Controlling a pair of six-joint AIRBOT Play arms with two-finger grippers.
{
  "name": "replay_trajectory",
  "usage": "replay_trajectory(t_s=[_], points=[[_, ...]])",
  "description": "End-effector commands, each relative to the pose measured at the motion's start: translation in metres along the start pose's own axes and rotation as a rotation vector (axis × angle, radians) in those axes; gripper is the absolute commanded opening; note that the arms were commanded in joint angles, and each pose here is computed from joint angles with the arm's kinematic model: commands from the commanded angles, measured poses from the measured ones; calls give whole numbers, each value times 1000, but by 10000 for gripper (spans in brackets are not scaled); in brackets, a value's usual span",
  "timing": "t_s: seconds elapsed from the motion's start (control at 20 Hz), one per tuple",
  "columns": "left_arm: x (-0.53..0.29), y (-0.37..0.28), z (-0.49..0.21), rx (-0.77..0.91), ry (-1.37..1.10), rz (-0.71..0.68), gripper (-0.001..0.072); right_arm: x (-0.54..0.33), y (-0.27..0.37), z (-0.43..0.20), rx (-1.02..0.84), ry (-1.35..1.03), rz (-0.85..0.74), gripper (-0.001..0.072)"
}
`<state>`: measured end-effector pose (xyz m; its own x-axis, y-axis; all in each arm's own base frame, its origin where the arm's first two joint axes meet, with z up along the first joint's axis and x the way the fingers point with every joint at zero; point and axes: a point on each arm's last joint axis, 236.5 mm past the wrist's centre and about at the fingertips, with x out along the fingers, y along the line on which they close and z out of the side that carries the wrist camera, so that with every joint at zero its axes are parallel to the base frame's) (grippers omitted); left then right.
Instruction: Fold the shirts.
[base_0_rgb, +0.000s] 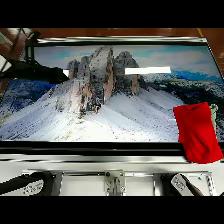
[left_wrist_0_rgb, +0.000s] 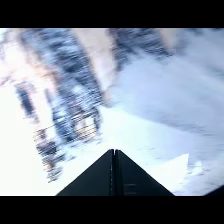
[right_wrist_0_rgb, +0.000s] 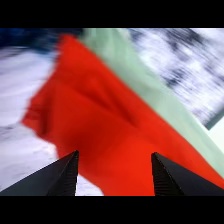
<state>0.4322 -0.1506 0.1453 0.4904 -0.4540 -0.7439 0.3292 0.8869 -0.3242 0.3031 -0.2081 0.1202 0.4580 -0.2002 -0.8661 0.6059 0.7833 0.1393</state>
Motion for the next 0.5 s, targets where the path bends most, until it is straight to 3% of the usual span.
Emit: replay_trajectory(t_s=[0.0, 0.05, 0.1, 0.25, 0.45], points=[[15, 24, -36, 23, 165, 198, 155, 6, 90, -13, -299, 27, 103, 578], [22, 24, -53, 18, 240, 196, 405, 18, 106, -30, -374, 92, 92, 657], [29, 26, -70, 9, 319, 196, 499, 26, 120, -44, -415, 144, 96, 702], [39, 33, -101, -14, 468, 198, 505, 40, 153, -75, -508, 231, 126, 702], [45, 35, -96, -14, 445, 199, 505, 37, 178, -90, -577, 240, 160, 701]])
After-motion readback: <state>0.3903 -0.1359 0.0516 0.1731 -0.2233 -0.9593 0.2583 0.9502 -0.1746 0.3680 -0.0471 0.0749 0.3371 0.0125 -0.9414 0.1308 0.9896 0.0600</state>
